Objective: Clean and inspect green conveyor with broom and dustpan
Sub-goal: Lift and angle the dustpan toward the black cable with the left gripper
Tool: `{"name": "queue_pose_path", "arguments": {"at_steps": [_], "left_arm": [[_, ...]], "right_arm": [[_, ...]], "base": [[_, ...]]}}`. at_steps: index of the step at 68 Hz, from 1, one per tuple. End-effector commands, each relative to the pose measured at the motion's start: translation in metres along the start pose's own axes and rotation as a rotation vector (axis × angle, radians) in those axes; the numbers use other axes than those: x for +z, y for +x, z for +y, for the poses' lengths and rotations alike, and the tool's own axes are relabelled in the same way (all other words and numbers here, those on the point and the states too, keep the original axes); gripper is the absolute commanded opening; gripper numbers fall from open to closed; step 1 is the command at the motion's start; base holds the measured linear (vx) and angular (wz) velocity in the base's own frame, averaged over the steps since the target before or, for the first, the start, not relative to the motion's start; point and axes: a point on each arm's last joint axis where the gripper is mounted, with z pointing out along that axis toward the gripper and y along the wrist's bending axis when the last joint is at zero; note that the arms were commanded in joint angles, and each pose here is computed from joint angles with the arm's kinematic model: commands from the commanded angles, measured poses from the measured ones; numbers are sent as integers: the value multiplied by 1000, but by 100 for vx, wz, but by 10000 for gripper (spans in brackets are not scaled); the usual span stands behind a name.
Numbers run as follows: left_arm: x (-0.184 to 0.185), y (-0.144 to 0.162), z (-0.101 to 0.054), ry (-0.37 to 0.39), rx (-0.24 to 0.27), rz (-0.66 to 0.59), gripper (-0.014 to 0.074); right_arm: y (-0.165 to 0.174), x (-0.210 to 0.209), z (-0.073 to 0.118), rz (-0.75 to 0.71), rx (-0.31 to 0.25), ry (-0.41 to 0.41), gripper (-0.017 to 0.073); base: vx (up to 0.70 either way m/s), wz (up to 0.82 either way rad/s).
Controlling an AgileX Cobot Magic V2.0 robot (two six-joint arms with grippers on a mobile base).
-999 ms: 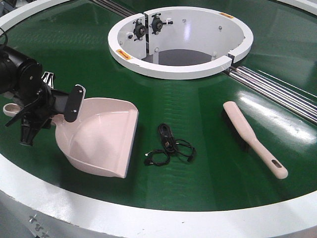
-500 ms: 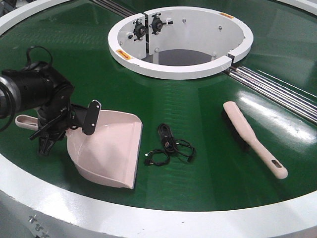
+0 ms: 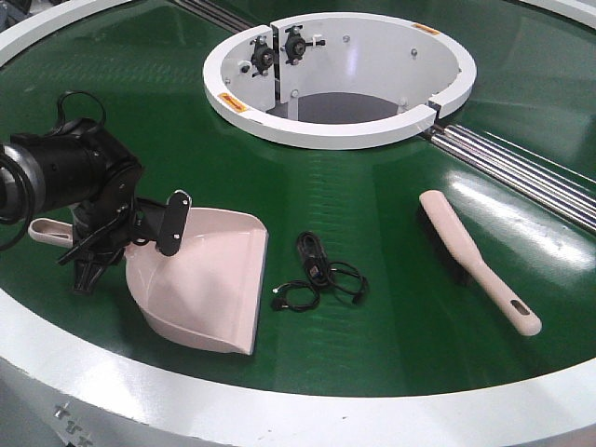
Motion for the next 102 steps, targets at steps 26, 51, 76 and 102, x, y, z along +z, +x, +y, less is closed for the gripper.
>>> {"name": "queue_pose_path", "arguments": {"at_steps": [26,51,76,102], "left_arm": [[-24,9,8,-72,-24,3,-6],[-24,9,8,-72,-24,3,-6],[-24,9,8,-72,-24,3,-6],[-24,9,8,-73,-24,3,-6]], "right_arm": [[-7,-1,0,-85,-8,3,-8],[-7,-1,0,-86,-8,3,-8],[-7,-1,0,-87,-8,3,-8],[-84,-7,-6,-179,42,8,-8]], "base": [[0,0],[0,0],[0,0],[0,0]]}}
